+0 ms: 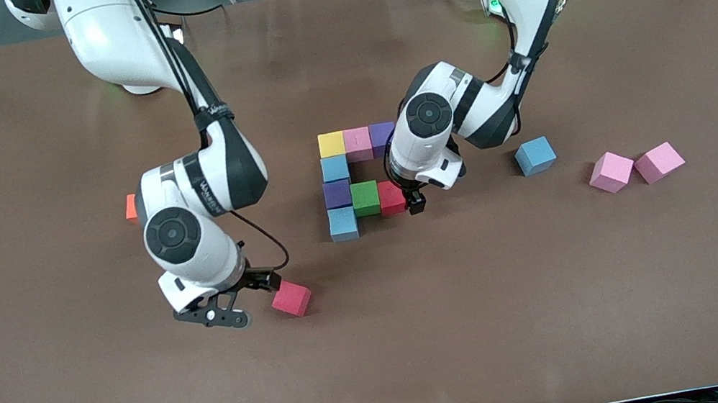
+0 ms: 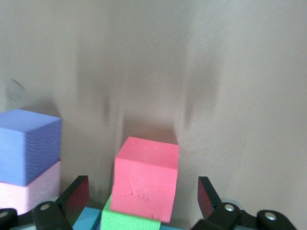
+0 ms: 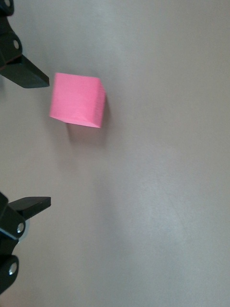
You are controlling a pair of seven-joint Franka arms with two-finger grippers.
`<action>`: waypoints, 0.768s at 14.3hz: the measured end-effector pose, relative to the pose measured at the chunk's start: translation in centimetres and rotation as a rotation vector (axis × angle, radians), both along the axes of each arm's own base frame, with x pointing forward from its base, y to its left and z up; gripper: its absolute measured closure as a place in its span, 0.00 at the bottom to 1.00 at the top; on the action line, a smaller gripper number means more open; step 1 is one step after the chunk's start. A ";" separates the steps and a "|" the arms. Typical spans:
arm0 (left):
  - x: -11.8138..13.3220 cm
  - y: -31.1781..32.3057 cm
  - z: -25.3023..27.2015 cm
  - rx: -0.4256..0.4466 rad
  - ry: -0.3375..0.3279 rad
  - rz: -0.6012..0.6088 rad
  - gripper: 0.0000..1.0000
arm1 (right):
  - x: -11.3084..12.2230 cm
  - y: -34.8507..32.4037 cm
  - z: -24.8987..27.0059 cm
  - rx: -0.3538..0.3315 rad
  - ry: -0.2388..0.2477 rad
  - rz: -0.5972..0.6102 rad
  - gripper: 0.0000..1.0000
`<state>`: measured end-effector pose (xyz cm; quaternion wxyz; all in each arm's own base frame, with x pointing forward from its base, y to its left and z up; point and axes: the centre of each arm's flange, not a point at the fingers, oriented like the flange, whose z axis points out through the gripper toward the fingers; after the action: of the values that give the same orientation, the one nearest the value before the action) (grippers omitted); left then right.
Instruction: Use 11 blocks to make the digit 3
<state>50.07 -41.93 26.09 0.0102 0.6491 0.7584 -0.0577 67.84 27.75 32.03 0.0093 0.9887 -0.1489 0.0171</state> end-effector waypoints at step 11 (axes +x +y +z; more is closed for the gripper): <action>7.6 17.5 10.3 0.041 -0.029 -0.470 0.00 | 1.3 5.2 -8.5 0.069 -0.009 -0.146 0.00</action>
<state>57.68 -24.41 36.36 -0.0060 0.8087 0.5873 -0.0335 69.15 32.96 23.51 -0.0239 0.9748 -0.2214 0.0155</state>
